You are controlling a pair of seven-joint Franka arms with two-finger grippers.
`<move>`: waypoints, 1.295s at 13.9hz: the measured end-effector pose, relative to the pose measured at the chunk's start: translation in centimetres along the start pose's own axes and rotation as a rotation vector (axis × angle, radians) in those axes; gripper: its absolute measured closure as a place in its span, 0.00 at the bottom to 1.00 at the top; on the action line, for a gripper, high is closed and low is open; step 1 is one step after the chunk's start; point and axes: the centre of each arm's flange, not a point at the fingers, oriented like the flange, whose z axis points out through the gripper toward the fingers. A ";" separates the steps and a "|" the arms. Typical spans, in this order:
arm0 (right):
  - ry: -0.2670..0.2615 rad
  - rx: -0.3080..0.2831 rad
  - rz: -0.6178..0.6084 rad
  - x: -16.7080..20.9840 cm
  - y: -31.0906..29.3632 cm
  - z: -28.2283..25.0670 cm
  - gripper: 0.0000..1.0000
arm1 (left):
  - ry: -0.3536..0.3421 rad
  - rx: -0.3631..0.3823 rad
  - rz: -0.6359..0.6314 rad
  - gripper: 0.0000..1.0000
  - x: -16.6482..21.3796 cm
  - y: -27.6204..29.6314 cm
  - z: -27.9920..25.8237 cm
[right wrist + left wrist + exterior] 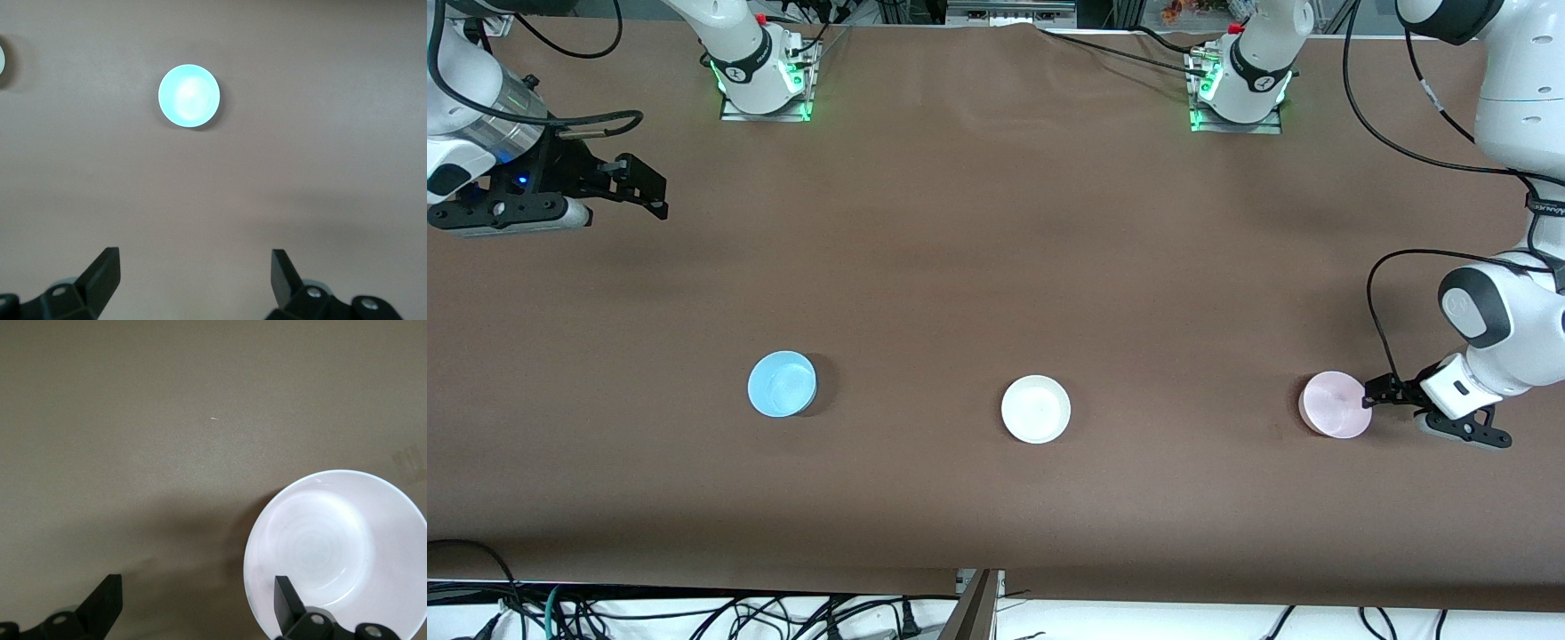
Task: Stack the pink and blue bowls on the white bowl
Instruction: 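Lower the left gripper onto the pink bowl rim and close it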
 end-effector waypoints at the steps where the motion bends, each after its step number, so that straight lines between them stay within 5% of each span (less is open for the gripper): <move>1: 0.000 0.000 -0.001 0.0 -0.1 0.0 0.00 | 0.000 0.000 -0.007 0.00 0.0 0.1 0.0; 13: 0.000 -0.001 -0.017 -0.1 -0.9 0.0 0.00 | -0.019 -0.008 -0.125 0.04 -0.1 0.9 1.1; 16: 0.000 -0.001 -0.017 -0.1 -0.9 0.0 0.00 | -0.024 0.000 -0.139 0.07 -0.1 0.9 1.1; 18: 0.000 -0.001 -0.017 -0.1 -0.9 0.0 0.00 | -0.024 0.001 -0.142 0.19 -0.1 1.0 1.1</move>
